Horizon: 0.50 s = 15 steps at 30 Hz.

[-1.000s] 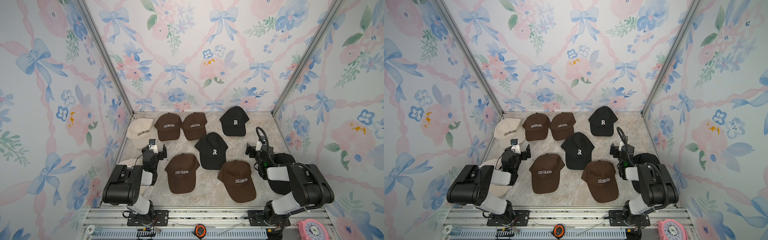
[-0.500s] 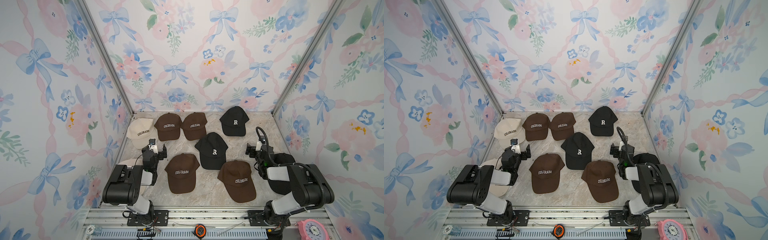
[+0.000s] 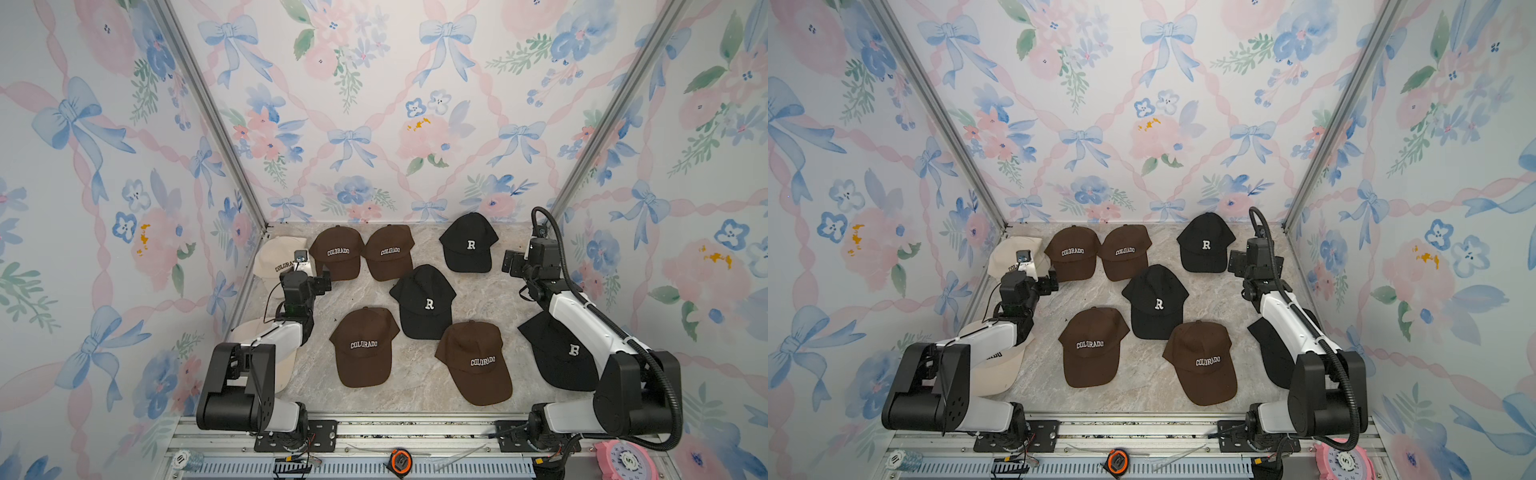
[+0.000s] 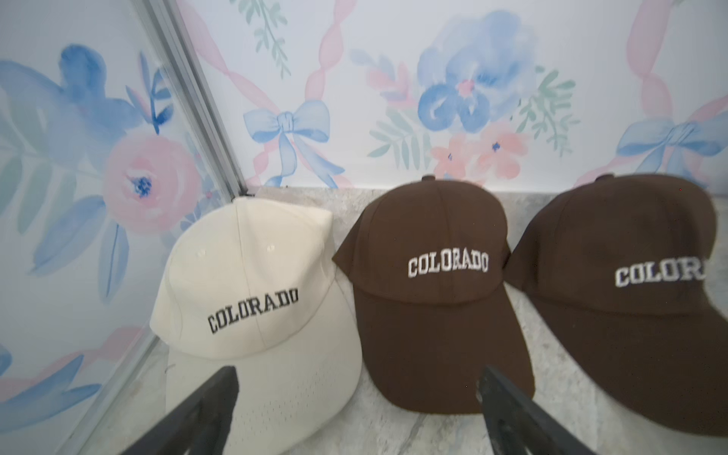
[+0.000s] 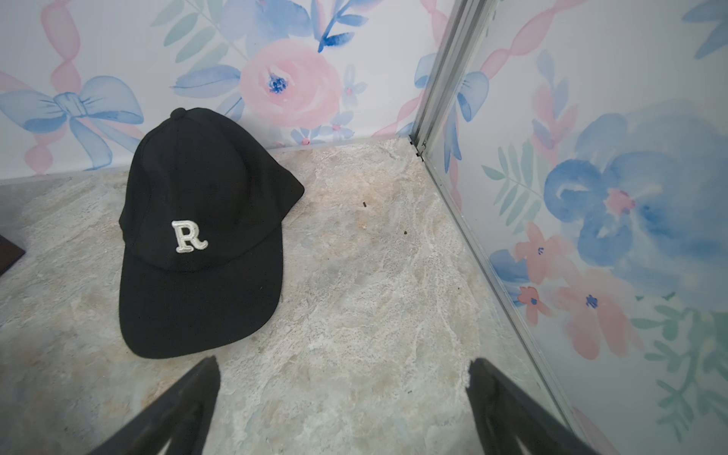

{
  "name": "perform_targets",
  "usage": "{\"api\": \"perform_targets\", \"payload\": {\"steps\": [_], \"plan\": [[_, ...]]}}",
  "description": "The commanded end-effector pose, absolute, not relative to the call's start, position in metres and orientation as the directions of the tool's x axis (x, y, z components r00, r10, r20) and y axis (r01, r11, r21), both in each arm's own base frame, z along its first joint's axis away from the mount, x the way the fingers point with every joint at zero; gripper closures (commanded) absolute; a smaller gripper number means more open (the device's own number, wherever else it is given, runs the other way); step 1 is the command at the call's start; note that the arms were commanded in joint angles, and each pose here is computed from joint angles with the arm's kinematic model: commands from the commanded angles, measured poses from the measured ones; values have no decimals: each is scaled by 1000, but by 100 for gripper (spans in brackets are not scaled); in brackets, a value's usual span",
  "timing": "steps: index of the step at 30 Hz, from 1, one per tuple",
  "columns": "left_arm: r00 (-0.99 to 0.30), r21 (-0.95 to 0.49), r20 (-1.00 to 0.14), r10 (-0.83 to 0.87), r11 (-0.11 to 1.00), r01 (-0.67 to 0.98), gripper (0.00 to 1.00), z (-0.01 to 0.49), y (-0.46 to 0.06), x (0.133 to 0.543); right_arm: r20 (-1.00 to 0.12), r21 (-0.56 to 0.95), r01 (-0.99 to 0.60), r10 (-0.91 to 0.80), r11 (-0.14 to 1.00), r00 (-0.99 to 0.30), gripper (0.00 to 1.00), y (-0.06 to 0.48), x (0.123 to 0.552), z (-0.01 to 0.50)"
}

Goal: Stack the baseball caps by color
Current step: Pick up the baseball cap from the center of the board.

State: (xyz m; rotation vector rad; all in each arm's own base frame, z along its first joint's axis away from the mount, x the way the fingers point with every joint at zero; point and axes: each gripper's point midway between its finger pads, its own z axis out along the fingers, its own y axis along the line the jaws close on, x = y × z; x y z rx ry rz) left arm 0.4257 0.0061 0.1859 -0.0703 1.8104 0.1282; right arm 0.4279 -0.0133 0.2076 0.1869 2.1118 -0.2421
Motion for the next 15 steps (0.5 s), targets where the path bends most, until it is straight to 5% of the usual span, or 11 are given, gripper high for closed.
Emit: {"api": "perform_targets", "payload": {"steps": [1, 15], "plan": [[-357, 32, -934, 13, 998, -48, 3, 185, -19, 415, -738, -137, 148, -2, 979, -675, 3, 17, 396, 188], [-337, -52, -941, 21, 977, 205, 2, 219, -123, 338, -656, 82, -116, -34, 990, -754, 19, 148, 374, 218]]}}
